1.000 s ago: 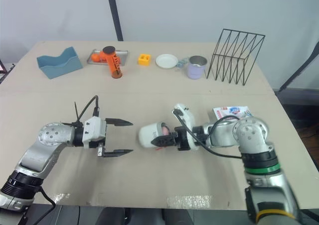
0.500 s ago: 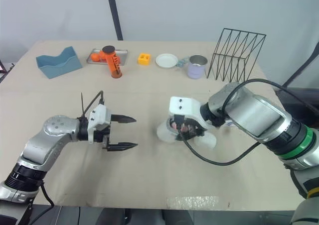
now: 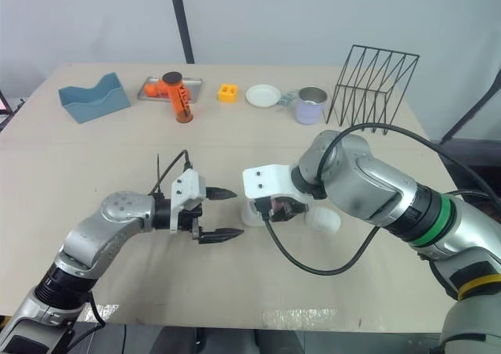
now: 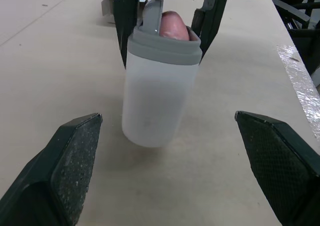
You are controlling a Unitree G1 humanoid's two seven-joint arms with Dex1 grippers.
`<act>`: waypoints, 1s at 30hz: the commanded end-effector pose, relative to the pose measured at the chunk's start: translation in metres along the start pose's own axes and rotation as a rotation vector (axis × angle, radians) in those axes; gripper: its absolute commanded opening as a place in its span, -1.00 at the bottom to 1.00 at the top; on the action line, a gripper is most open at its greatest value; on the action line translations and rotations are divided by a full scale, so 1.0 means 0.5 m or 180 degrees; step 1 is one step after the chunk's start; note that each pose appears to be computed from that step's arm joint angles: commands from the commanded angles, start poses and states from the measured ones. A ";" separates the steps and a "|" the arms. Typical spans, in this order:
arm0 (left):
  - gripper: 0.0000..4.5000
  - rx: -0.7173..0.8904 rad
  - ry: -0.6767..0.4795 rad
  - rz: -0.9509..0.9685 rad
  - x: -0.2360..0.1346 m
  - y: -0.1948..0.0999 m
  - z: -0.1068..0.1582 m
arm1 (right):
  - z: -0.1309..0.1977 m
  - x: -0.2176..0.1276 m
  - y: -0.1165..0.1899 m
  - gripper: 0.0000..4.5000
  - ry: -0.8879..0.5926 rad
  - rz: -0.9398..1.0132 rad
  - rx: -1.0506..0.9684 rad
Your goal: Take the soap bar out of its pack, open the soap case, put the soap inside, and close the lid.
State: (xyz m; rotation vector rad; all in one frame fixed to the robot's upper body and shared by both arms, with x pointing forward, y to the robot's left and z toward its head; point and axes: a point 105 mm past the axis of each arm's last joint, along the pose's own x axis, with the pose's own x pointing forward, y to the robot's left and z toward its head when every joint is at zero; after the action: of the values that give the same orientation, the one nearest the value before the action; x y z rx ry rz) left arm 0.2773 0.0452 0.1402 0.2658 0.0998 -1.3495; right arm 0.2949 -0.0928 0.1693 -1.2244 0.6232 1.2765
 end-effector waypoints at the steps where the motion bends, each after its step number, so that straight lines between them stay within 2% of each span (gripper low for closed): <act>1: 1.00 0.0153 -0.0050 0.0152 0.015 0.004 0.015 | 0.022 -0.016 -0.016 -0.08 0.0014 -0.0108 -0.0183; 14: 1.00 0.0255 -0.0145 0.0125 0.047 -0.011 0.013 | 0.037 -0.012 -0.013 -0.08 -0.0032 -0.0020 -0.0167; 30: 1.00 0.0010 -0.0254 0.0244 0.057 -0.009 0.002 | 0.039 -0.011 -0.015 -0.08 -0.0019 -0.0064 -0.0183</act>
State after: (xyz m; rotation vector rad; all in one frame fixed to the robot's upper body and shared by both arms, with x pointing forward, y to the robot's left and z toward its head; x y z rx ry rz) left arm 0.2791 0.0162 0.1274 0.2261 0.0522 -1.2884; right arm 0.2933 -0.0793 0.1653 -1.2517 0.6490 1.3137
